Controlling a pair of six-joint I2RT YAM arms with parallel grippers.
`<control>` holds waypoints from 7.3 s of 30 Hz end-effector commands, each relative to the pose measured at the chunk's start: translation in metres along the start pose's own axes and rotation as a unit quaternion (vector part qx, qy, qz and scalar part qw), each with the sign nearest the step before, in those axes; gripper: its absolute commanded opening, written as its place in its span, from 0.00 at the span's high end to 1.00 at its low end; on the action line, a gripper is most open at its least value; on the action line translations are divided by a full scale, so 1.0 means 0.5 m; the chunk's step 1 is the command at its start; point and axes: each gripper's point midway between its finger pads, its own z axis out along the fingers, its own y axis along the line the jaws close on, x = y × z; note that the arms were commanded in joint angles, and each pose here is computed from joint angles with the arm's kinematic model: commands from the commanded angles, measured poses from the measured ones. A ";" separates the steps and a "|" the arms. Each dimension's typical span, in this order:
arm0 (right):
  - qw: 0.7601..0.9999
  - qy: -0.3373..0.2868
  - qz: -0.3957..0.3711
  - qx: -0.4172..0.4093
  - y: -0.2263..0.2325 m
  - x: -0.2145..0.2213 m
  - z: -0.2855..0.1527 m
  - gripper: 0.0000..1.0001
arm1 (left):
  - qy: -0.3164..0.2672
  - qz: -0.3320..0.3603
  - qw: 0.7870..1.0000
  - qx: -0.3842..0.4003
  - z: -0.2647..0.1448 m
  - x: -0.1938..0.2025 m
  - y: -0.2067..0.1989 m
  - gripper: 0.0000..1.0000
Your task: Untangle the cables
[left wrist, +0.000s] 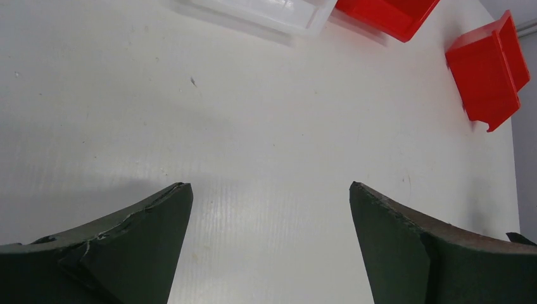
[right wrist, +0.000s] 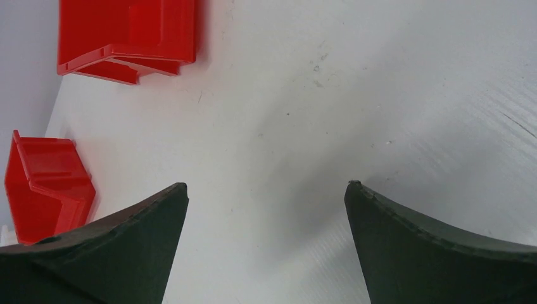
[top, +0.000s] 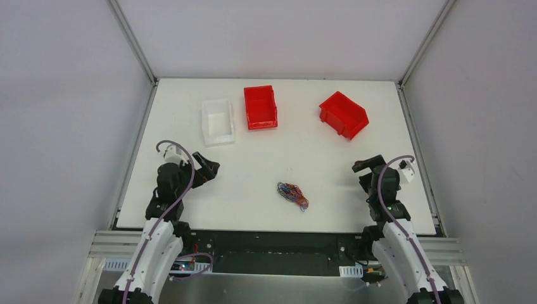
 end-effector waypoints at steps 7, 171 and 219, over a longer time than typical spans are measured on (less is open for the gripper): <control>0.999 0.005 0.004 -0.038 0.031 -0.004 -0.010 0.01 | 0.071 0.018 0.985 0.156 0.019 0.047 -0.107 0.00; 0.987 0.069 -0.133 -0.057 0.203 0.102 0.053 1.00 | 0.216 0.185 0.959 -0.015 0.254 0.124 -0.192 1.00; 0.974 0.139 -0.180 0.011 0.116 0.084 0.014 0.11 | 0.137 0.287 0.935 0.157 0.153 0.094 -0.332 0.25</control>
